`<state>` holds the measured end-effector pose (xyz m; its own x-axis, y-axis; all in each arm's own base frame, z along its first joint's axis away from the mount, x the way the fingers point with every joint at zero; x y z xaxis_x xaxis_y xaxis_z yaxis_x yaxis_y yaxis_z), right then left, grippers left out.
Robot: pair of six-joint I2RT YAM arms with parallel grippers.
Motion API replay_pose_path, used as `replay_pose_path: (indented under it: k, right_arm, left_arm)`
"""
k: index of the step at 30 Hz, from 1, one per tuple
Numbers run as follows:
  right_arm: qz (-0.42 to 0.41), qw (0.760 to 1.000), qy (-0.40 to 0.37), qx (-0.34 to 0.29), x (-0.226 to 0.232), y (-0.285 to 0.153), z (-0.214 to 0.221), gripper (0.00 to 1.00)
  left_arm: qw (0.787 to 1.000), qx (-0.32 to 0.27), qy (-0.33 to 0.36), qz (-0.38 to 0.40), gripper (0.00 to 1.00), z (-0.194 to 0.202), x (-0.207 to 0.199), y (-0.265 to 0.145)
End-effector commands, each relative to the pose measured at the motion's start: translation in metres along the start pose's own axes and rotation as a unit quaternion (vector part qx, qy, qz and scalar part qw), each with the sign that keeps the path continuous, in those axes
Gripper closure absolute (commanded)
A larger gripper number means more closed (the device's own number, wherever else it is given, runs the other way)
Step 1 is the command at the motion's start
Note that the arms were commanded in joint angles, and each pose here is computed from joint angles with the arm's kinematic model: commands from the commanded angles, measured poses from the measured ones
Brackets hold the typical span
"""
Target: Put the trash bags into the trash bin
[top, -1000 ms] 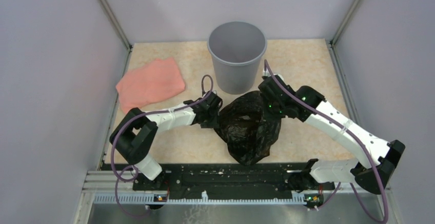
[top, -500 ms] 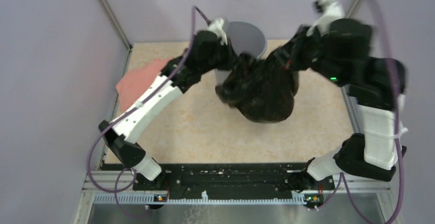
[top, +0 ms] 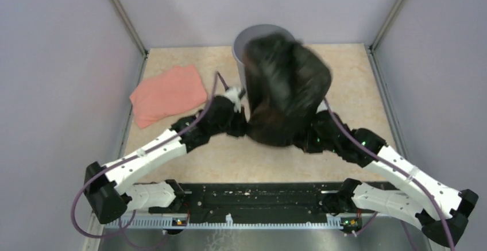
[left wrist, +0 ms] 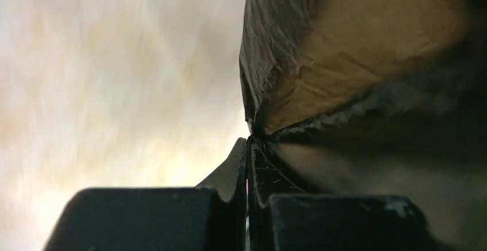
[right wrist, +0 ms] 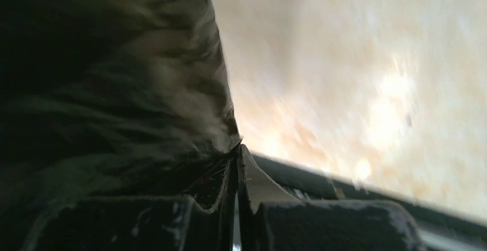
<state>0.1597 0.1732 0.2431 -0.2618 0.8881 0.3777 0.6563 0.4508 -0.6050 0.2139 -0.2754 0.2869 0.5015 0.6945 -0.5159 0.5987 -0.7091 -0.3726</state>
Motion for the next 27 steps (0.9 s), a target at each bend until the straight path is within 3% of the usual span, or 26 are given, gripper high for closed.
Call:
replay_pose_path:
  k: [1, 8, 20, 24, 27]
  right_arm:
    - [-0.042, 0.997, 0.064, -0.006, -0.002, -0.033, 0.014, 1.00]
    - [-0.051, 0.997, -0.002, -0.049, 0.022, -0.073, -0.046, 1.00]
    - [-0.097, 0.980, -0.034, -0.169, 0.064, -0.122, -0.138, 1.00]
    - [-0.003, 0.980, -0.016, -0.201, 0.035, -0.130, -0.152, 1.00]
    - [0.055, 0.990, -0.034, -0.128, 0.014, -0.095, -0.116, 1.00]
  left_arm:
    - [0.997, 0.063, -0.034, -0.031, 1.00, 0.058, 0.023, -0.030]
    - [1.000, 0.013, 0.000, -0.013, 1.00, 0.012, 0.000, -0.069]
    - [0.997, -0.077, 0.009, -0.023, 1.00, -0.071, -0.033, -0.082]
    - [0.993, -0.087, -0.024, -0.078, 1.00, -0.091, -0.028, -0.087]
    - [0.989, -0.037, -0.017, -0.140, 1.00, -0.076, -0.009, -0.074]
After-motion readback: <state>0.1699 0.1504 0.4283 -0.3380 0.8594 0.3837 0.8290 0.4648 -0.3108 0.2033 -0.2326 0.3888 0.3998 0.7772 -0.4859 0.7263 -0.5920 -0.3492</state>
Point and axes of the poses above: each gripper's point midway between its finger pads, its own y axis out along the fingers, its own x axis along the line the jaws close on, z = x × y, the point moved 2 cm from there along -y, back along the fingers, and after that the axes turned 2 degrees about -y, right-handed, at the moved point
